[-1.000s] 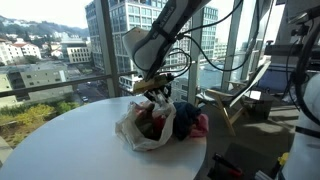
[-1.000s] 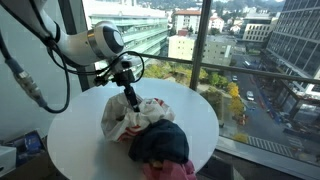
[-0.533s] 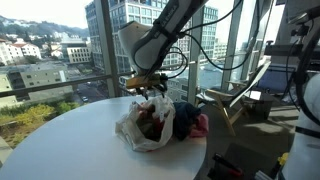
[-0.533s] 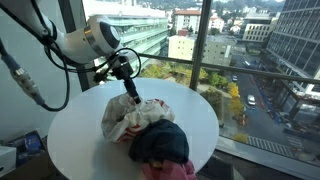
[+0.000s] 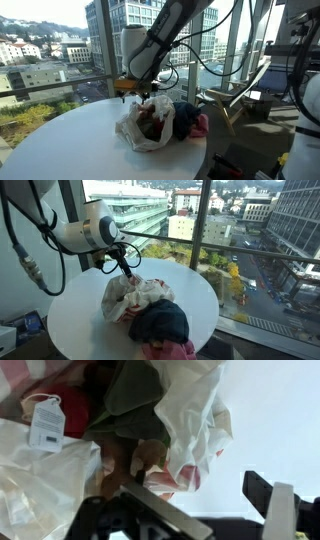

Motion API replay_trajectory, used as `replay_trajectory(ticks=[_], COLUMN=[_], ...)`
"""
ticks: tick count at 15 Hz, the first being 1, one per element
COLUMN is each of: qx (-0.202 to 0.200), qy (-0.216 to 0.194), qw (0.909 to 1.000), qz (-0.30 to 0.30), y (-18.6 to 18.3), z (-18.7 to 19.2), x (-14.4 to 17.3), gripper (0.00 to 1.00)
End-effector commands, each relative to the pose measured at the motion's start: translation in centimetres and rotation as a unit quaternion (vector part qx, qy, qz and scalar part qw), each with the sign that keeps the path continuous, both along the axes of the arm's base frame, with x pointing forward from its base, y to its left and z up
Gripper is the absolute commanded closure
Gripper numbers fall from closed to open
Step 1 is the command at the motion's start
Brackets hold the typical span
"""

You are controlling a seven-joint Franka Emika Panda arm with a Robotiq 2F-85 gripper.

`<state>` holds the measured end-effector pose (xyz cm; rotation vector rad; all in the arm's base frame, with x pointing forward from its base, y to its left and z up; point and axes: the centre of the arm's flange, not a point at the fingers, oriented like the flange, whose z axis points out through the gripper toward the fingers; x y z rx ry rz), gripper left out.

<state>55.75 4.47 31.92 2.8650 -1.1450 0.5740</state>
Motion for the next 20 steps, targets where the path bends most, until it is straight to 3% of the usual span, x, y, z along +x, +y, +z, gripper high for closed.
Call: replay_trajectory(ticks=[1,3,4,5,13,17,20], qx=[0.061,0.074,0.076,0.076,0.069,0.083,0.082], qy=[0.024,0.054,0.064,0.074,0.116,0.12,0.088], qw=[0.9957,0.9917,0.99,0.9882,0.9797,0.9717,0.968], qz=[0.066,0.09,0.1,0.111,0.148,0.186,0.22], y=[0.7,1.6,2.0,2.4,2.5,3.5,5.5], z=[-3.2,-5.4,-6.2,-6.6,-7.6,-8.5,-7.1], x=[1.5,2.0,2.1,2.1,3.1,5.1,6.3], gripper=[0.0,0.0,0.25,0.25,0.87,0.94,0.88])
